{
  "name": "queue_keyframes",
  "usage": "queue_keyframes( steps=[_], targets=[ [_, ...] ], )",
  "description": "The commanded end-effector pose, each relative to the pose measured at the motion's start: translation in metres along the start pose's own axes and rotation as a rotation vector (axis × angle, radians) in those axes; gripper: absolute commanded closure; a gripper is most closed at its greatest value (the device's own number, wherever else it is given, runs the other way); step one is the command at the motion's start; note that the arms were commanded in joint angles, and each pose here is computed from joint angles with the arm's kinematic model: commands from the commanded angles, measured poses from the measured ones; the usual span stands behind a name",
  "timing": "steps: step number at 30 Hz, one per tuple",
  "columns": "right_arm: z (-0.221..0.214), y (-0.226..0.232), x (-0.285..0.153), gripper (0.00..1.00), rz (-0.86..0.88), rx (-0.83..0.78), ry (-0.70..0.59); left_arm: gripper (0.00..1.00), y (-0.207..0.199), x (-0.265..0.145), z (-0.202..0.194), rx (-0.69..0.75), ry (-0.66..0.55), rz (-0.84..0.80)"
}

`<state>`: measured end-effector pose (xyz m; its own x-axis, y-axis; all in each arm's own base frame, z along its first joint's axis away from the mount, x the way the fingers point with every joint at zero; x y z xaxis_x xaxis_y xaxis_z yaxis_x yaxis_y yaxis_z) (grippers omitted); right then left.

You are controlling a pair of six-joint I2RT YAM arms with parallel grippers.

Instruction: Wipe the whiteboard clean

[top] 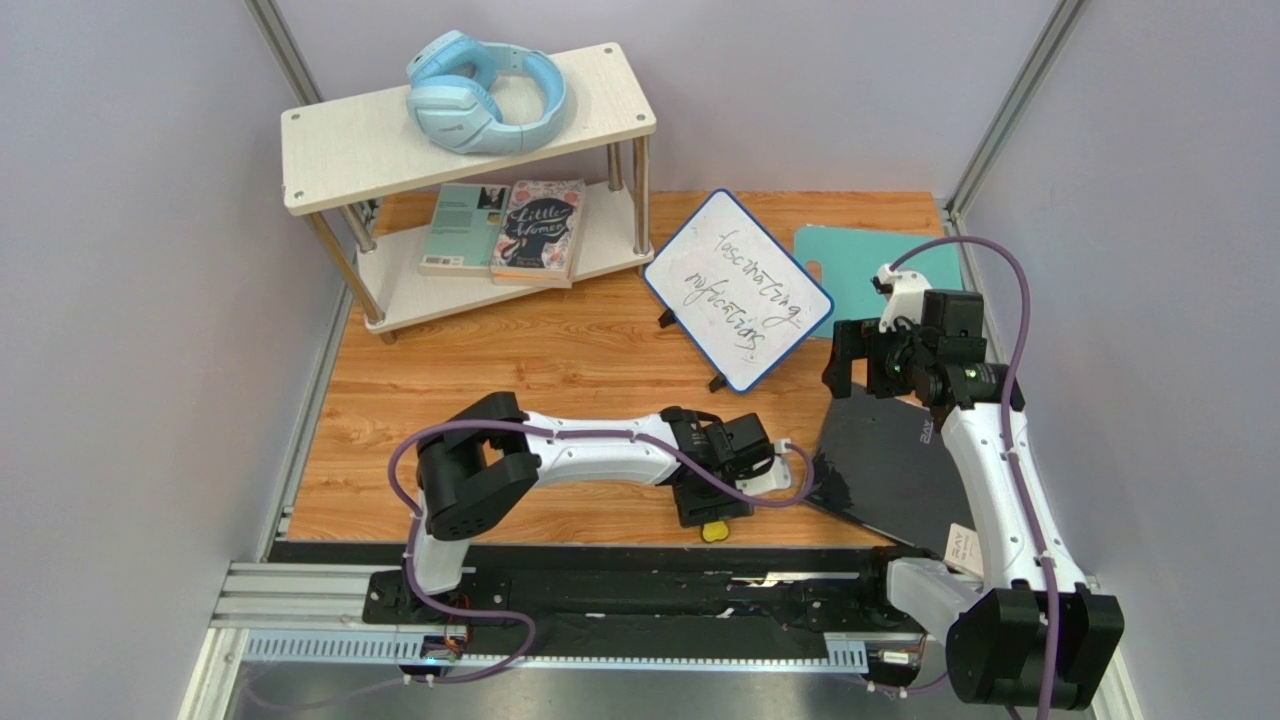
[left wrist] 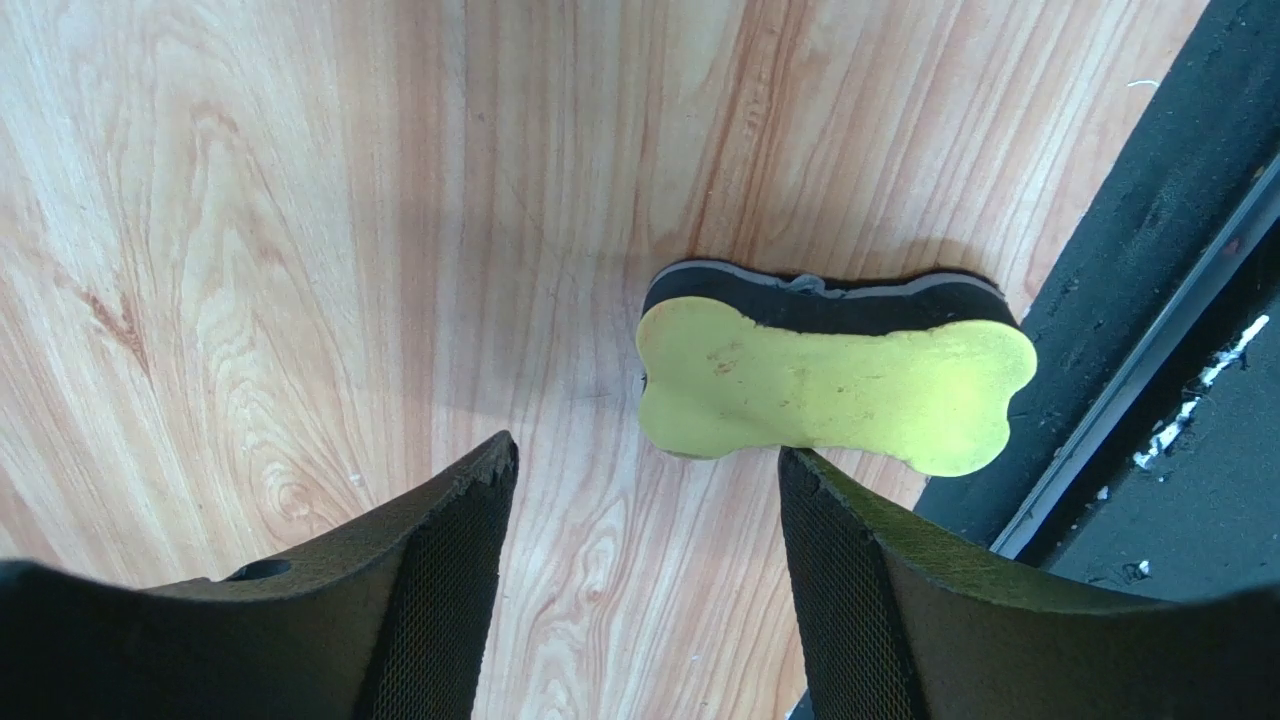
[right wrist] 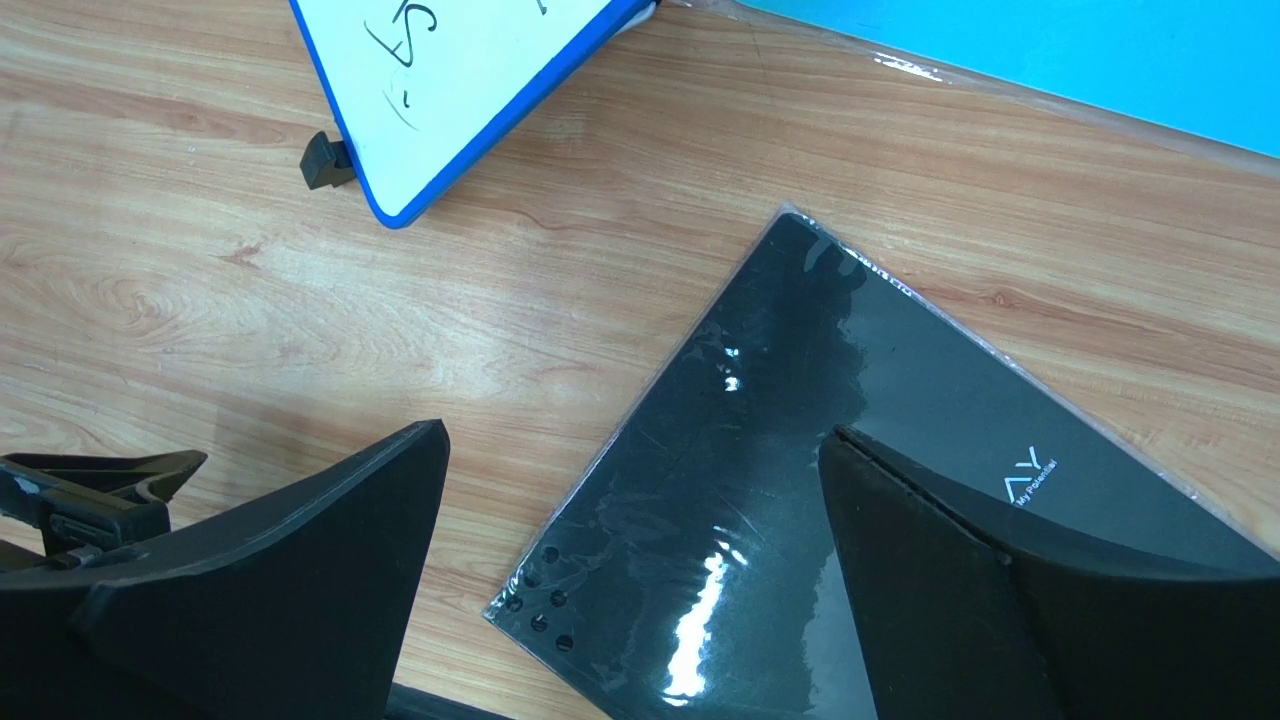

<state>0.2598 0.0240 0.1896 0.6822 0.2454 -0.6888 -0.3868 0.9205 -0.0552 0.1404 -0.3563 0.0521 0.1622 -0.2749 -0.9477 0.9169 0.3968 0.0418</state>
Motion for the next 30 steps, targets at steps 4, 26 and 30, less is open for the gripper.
queue_keyframes(
  steps=[4, 26, 30],
  targets=[
    [0.0, -0.001, -0.002, 0.0, 0.005, -0.01, -0.01, 0.28, -0.003, -0.022, 0.024, 0.031, -0.088, -0.004],
    [-0.003, -0.005, -0.005, 0.0, -0.006, 0.016, -0.021, 0.89, -0.079, -0.067, 0.039, -0.354, -0.044, -0.198],
    [-0.004, -0.006, -0.005, 0.0, -0.007, 0.022, -0.022, 1.0, -0.102, -0.053, 0.021, -0.293, 0.06, -0.266]
  ],
)
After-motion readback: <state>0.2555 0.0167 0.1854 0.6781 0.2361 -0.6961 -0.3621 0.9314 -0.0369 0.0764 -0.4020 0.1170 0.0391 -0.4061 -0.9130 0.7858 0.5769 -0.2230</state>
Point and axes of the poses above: each gripper's point midway between its finger pads, its own x axis out along the fingers, its own y axis along the line the jaws close on, z = x × y, the point moved 3 cm from there along -x, back along the fingers, and after that the axes turned 15 degrees about -x, right-handed, at the moved point
